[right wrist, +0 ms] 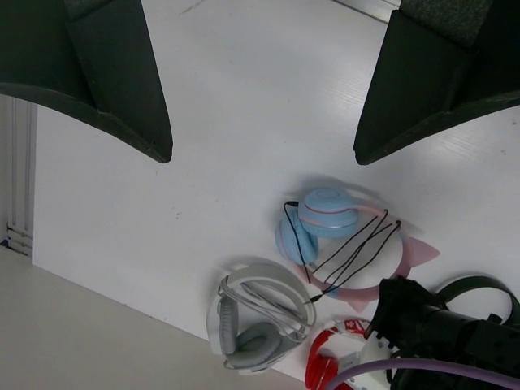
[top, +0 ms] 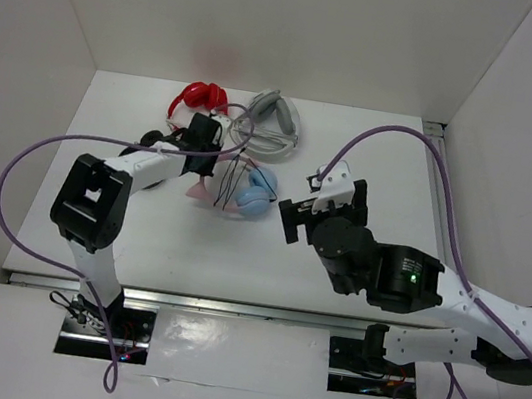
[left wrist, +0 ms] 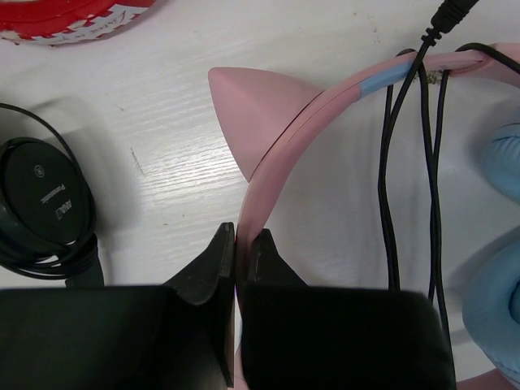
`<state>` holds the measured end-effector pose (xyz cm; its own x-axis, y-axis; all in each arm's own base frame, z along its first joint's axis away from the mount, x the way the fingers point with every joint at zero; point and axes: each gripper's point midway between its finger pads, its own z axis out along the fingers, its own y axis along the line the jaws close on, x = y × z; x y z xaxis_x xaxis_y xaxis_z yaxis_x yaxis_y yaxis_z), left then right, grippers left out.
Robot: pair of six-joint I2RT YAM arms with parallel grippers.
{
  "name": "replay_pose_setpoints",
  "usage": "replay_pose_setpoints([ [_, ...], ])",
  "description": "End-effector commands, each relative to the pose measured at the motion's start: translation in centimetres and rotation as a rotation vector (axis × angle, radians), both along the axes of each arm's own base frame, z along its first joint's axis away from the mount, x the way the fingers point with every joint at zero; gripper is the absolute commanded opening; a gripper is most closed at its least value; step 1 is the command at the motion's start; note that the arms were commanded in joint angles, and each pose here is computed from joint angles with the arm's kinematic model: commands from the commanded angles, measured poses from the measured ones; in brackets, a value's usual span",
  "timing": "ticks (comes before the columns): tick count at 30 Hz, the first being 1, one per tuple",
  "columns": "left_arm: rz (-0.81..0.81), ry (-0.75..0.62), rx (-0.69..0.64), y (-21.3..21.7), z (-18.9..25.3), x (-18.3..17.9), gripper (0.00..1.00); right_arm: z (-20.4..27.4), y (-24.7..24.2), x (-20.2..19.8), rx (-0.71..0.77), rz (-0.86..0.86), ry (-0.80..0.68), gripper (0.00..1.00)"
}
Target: Wrap the headphones
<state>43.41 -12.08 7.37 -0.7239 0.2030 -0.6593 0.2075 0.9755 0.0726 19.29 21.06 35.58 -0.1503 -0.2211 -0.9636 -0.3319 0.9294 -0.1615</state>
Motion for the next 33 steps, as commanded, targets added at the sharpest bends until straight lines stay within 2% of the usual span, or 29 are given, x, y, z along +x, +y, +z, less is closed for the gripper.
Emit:
replay_pose_setpoints([
  [1,-0.016,-0.035,0.006,-1.6,-0.5,0.7,0.0,0.5,0.5,-0.1,0.031,0.004,-0.006,1.0],
  [4,-0.007,-0.006,0.029,-1.2,-1.4,0.6,0.02,0.2,0.9,-0.2,0.029,0.02,0.013,1.0],
  [6,0.0,0.012,0.03,-1.2,-1.9,0.5,0.09,0.3,1.2,-0.5,0.032,0.044,0.024,1.0],
  [9,0.039,0.023,0.061,-0.5,-2.5,0.4,0.31,0.3,1.3,-0.5,0.033,0.052,0.027,1.0],
  [11,0.047,0.028,0.074,-0.1,-2.8,0.2,0.38,0.6,1.3,-0.5,0.042,0.052,0.025,1.0],
  [12,0.072,0.02,0.086,0.4,-2.5,0.0,0.47,0.6,1.3,-0.5,0.042,0.052,0.025,1.0],
  [16,0.108,-0.037,0.094,1.5,-0.4,-0.1,0.6,0.3,1.8,-0.8,0.034,0.071,0.032,1.0],
  [18,0.125,-0.068,0.079,1.6,1.2,0.2,0.62,0.6,1.9,-0.9,0.043,0.08,0.033,1.0],
  [19,0.134,-0.095,0.06,1.4,2.4,0.5,0.71,0.6,1.9,-0.9,0.043,0.08,0.033,1.0],
  [20,0.143,-0.163,0.038,1.4,5.5,0.8,0.99,0.6,1.9,-0.9,0.043,0.08,0.033,1.0],
  [22,0.162,-0.231,-0.002,1.2,9.2,0.5,1.0,1.3,2.1,-1.1,0.078,0.104,0.035,1.0],
  [23,0.185,-0.331,-0.036,1.2,14.0,0.0,1.0,1.3,2.3,-1.3,0.09,0.111,0.044,1.0],
  [24,0.189,-0.376,-0.051,1.3,16.4,-0.6,1.0,1.8,2.2,-1.4,0.125,0.119,0.044,1.0],
  [26,0.178,-0.415,-0.066,0.8,20.1,-3.1,1.0,2.7,1.7,-1.6,0.182,0.117,0.04,1.0],
  [27,0.213,-0.504,-0.096,1.5,24.7,-5.0,1.0,3.0,1.6,-1.8,0.225,0.124,0.054,1.0],
  [28,0.184,-0.525,-0.124,0.3,26.5,-7.0,1.0,3.4,1.4,-2.1,0.254,0.139,0.06,1.0],
  [29,0.17,-0.497,-0.129,0.5,27.0,-9.2,1.0,4.3,0.5,-2.5,0.308,0.154,0.06,1.0],
  [32,0.144,-0.561,-0.353,1.9,32.0,-16.5,1.0,4.4,-1.1,-3.8,0.389,0.213,0.08,1.0],
  [33,0.108,-0.521,-0.382,2.0,30.7,-18.6,1.0,4.4,-1.5,-4.1,0.421,0.223,0.09,1.0],
])
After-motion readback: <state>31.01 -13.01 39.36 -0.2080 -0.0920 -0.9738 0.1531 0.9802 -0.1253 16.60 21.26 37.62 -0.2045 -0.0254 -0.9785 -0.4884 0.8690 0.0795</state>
